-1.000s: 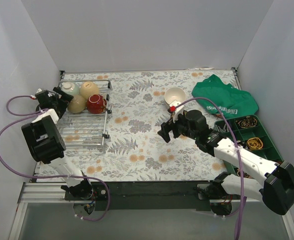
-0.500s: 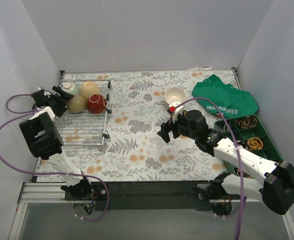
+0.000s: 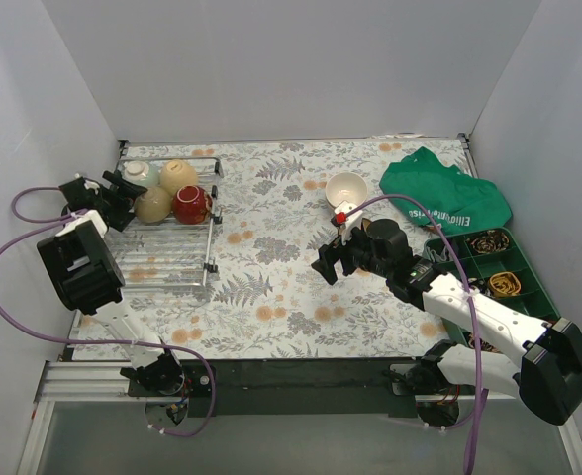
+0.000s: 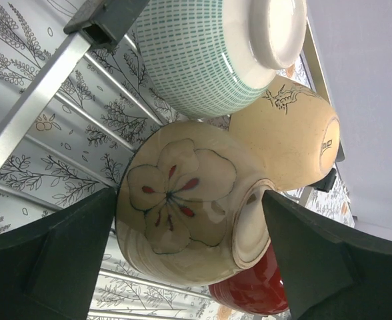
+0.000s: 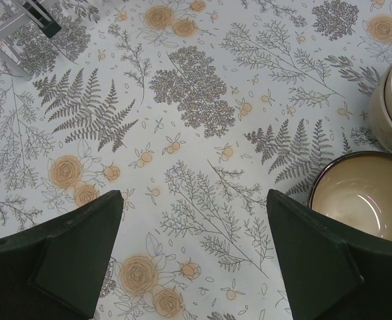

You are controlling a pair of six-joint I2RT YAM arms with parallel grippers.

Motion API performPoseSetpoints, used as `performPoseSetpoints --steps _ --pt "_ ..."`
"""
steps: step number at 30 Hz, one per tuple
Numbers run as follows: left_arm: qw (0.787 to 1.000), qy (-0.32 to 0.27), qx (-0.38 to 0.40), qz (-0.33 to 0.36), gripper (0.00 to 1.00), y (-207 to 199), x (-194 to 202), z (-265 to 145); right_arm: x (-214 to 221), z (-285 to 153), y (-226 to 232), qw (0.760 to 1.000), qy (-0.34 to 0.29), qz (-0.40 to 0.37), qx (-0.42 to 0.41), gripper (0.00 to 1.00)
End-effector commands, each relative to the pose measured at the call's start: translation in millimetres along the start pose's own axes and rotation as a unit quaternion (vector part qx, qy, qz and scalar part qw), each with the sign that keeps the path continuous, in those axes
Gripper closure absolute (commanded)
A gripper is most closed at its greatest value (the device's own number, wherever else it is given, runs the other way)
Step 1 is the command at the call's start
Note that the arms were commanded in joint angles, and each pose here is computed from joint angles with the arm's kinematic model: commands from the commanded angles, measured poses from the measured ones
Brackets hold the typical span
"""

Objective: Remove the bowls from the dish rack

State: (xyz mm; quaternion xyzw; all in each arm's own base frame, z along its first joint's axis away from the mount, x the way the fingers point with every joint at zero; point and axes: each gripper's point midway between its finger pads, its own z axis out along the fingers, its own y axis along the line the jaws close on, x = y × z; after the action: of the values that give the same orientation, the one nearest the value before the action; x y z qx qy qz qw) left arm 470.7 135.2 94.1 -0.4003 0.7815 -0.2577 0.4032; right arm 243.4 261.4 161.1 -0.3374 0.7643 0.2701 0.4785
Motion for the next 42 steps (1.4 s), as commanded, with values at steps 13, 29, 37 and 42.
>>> performPoseSetpoints --steps 13,29,37,42 --pt "0.997 0.034 0.052 -0.045 0.52 -36.8 23.0 -26.7 -12.8 3.3 6.6 0.999 -0.026 -0.014 -0.019 0.04" --pt "0.998 -0.053 0.04 0.021 0.88 -59.3 1.1 -67.9 -11.1 5.4 10.0 0.999 -0.023 -0.014 -0.028 0.05" --pt "0.986 -0.122 0.005 0.11 1.0 -83.2 -10.8 -97.5 -8.8 8.0 12.1 0.999 -0.017 -0.013 -0.036 0.05" --pt "0.962 -0.169 -0.04 0.212 1.0 -108.8 -8.3 -111.8 -9.4 8.9 16.7 0.999 -0.016 -0.013 -0.05 0.06"
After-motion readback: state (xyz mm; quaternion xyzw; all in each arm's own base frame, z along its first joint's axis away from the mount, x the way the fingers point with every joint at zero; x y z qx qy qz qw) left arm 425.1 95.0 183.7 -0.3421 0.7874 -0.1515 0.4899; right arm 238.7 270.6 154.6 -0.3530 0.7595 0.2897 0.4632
